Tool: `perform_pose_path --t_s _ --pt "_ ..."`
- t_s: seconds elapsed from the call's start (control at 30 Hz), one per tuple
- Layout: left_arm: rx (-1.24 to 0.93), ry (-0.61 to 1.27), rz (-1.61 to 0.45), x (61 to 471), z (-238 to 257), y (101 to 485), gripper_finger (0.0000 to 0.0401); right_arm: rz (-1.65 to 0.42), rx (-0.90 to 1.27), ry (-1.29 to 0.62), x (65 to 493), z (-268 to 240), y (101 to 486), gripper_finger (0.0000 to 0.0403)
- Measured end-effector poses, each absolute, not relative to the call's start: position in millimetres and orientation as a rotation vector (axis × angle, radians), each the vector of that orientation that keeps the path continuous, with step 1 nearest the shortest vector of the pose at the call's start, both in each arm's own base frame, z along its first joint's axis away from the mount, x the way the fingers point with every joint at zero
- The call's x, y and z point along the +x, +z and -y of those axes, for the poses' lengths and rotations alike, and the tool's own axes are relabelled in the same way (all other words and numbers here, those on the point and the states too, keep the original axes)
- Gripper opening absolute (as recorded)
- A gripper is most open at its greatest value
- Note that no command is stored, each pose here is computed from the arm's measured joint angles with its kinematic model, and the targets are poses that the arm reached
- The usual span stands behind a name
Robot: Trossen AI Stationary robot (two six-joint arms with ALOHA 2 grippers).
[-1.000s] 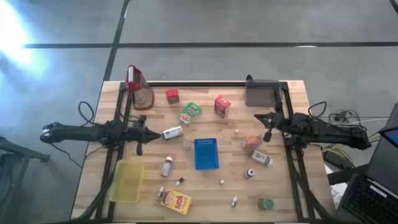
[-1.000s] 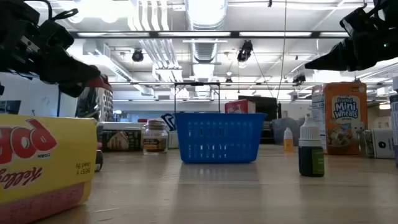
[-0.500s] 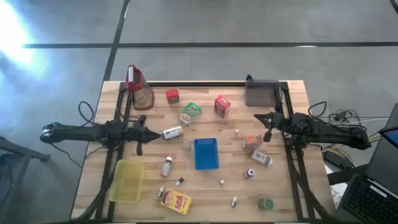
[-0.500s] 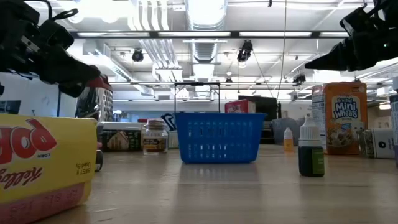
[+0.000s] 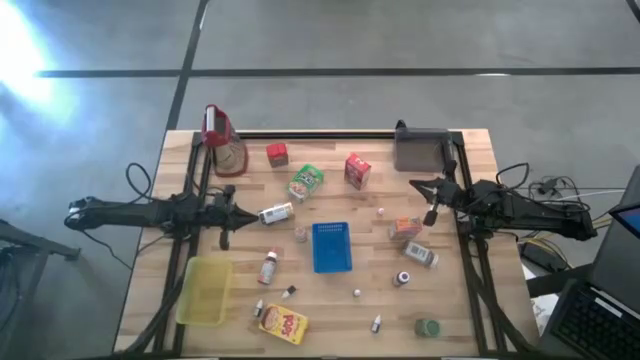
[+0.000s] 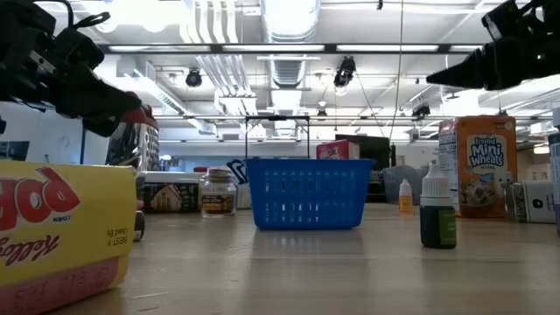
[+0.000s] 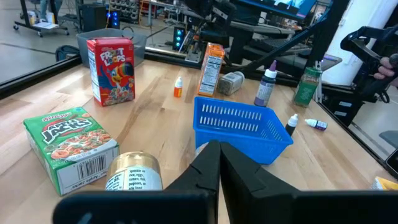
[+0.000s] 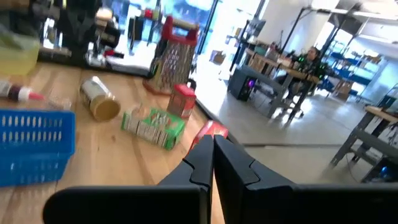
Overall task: Pick & Place Kitchen Items
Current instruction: Put the orange cereal box into the black bin
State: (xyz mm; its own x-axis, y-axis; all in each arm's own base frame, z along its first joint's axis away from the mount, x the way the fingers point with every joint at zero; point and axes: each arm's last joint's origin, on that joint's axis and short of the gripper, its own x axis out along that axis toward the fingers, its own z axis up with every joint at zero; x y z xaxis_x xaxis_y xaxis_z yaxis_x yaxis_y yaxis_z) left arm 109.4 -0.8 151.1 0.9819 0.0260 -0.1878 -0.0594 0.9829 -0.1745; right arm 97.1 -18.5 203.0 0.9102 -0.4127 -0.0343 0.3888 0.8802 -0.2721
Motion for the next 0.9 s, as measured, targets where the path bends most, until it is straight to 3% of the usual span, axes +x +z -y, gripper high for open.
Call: perform_pose_path --t_s 0.3,0.53,0.9 --pt "-0.181 0.043 -0.186 109.4 0.8 151.2 0.0012 0.157 -0.15 -0.44 95.8 18.4 225.1 0.0008" --pt "-0.18 0.043 -0.186 109.4 0.8 151.2 0.0012 0.197 -0.14 -0.449 94.6 18.5 236.3 0.0012" --pt "-0.181 0.043 -0.186 109.4 0.8 151.2 0.0012 -0.031 -0.154 -0.378 106.6 18.0 290.2 0.0125"
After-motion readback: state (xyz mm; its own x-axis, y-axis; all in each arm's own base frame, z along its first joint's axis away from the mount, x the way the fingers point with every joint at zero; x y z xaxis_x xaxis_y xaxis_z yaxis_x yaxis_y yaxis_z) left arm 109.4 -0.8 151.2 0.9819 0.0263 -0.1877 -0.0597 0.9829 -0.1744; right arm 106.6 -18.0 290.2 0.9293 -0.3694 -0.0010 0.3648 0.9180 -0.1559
